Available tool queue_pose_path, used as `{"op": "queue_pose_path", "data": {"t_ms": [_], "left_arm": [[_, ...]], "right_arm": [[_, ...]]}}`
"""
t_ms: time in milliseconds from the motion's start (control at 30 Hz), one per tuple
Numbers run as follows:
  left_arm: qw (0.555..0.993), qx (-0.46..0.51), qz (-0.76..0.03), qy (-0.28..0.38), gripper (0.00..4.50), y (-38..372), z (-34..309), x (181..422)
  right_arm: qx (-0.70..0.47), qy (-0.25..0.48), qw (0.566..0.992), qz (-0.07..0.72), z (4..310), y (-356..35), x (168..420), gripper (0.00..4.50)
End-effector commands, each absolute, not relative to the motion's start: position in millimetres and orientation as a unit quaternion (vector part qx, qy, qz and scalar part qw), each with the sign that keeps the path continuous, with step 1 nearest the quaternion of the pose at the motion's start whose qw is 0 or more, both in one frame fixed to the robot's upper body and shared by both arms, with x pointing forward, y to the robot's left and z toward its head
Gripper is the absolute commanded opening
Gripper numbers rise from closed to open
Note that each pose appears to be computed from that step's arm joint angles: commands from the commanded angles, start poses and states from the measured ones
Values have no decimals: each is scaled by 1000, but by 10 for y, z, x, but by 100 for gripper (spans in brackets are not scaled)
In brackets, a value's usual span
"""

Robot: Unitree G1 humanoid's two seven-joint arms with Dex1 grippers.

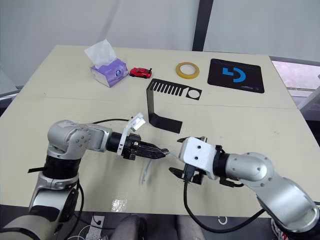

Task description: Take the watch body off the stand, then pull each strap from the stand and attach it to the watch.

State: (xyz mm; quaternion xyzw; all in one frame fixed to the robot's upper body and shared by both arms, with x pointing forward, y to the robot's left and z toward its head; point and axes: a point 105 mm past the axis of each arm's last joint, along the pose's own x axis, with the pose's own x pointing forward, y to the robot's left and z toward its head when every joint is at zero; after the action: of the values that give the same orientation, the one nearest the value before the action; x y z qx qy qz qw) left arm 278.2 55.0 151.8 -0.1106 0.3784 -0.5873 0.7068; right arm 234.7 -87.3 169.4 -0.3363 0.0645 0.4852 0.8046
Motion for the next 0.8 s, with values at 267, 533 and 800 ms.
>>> {"op": "queue_pose_path", "data": {"t_ms": [267,533,800], "left_arm": [[706,-117,-598,362,171,496,1606,2763],[705,-117,-600,360,171,470,1611,2756],[705,-117,-601,358,171,465,1606,2751]], "right_arm": [[-349,85,810,464,1597,-817,2435,444],[-346,90,815,457,1560,-764,2520,328],[-353,90,816,449,1549,-771,2565,275]]}}
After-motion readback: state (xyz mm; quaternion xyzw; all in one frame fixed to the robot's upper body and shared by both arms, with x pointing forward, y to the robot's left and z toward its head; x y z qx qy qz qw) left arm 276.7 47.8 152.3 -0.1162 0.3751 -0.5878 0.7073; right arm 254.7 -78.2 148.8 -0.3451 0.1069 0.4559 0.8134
